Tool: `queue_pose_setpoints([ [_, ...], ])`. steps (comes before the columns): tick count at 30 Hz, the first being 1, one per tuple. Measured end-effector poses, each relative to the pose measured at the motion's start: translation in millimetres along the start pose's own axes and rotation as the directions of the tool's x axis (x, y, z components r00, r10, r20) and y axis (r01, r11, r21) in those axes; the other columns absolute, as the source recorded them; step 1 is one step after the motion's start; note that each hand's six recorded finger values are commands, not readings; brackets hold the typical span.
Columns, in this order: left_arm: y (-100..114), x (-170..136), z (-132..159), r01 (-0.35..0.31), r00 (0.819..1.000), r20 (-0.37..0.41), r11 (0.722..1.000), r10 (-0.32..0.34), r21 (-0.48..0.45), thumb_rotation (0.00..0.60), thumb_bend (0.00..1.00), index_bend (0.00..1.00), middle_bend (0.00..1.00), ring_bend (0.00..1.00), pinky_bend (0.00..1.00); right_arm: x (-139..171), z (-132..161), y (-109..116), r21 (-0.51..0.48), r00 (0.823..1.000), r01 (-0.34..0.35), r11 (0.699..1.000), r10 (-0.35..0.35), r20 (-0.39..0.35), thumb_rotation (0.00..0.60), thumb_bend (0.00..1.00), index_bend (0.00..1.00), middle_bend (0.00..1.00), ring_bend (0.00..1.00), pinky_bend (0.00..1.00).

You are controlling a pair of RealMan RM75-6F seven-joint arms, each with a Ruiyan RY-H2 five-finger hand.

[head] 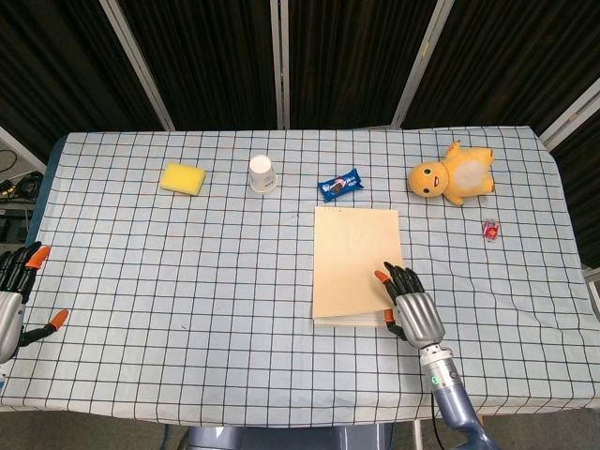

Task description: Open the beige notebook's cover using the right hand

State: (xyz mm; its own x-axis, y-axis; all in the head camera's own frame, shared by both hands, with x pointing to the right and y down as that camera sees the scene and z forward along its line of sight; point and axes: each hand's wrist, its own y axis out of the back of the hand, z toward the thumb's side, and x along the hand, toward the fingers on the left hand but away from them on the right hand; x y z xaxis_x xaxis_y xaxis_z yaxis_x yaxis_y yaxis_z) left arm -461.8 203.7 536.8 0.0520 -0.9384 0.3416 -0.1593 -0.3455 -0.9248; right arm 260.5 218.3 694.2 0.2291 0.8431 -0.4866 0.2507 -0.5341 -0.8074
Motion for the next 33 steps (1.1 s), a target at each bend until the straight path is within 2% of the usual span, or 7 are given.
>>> queue_pose_setpoints([
  [1, 0, 0, 0, -0.001, 1.000, -0.001, 1.000, 0.001, -0.002, 0.600, 0.24, 0.00, 0.00, 0.00, 0.00, -2, -1, 2, 0.002, 1.000, 0.008, 1.000, -0.008, 0.006, 0.600, 0.73, 0.40, 0.32, 0.20, 0.26],
  [3, 1, 0, -1, -0.002, 1.000, -0.003, 1.000, 0.002, -0.007, 0.600, 0.24, 0.00, 0.00, 0.00, 0.00, -5, -2, 5, -0.002, 1.000, 0.026, 1.000, -0.026, 0.016, 0.600, 0.75, 0.53, 0.55, 0.42, 0.47],
  [5, 1, 0, -1, 0.000, 1.000, -0.004, 1.000, 0.000, -0.010, 0.600, 0.24, 0.00, 0.00, 0.00, 0.00, -6, -2, 6, -0.019, 0.999, 0.036, 0.999, -0.035, 0.019, 0.600, 0.76, 0.62, 0.66, 0.53, 0.58],
  [8, 1, 0, -1, 0.000, 1.000, -0.003, 1.000, 0.000, -0.013, 0.600, 0.24, 0.00, 0.00, 0.00, 0.00, -5, -2, 7, -0.055, 0.999, 0.046, 0.997, -0.045, 0.019, 0.600, 0.76, 0.69, 0.74, 0.61, 0.65],
  [14, 2, 0, -1, -0.004, 1.000, -0.001, 1.000, 0.004, -0.018, 0.600, 0.24, 0.00, 0.00, 0.00, 0.00, 4, 1, 14, -0.112, 0.998, 0.068, 0.991, -0.069, -0.006, 0.600, 0.76, 0.72, 0.76, 0.63, 0.66],
  [19, 3, -1, 0, -0.003, 1.000, 0.000, 1.000, 0.003, -0.023, 0.600, 0.24, 0.00, 0.00, 0.00, 0.00, 18, -1, 23, -0.122, 0.998, 0.055, 0.991, -0.059, -0.031, 0.600, 0.76, 0.72, 0.76, 0.63, 0.67],
  [33, 4, -1, 3, -0.007, 1.000, 0.006, 1.000, 0.007, -0.016, 0.600, 0.24, 0.00, 0.00, 0.00, 0.00, 86, -27, 64, -0.159, 0.996, -0.080, 0.984, 0.074, -0.048, 0.600, 0.76, 0.72, 0.77, 0.63, 0.68],
])
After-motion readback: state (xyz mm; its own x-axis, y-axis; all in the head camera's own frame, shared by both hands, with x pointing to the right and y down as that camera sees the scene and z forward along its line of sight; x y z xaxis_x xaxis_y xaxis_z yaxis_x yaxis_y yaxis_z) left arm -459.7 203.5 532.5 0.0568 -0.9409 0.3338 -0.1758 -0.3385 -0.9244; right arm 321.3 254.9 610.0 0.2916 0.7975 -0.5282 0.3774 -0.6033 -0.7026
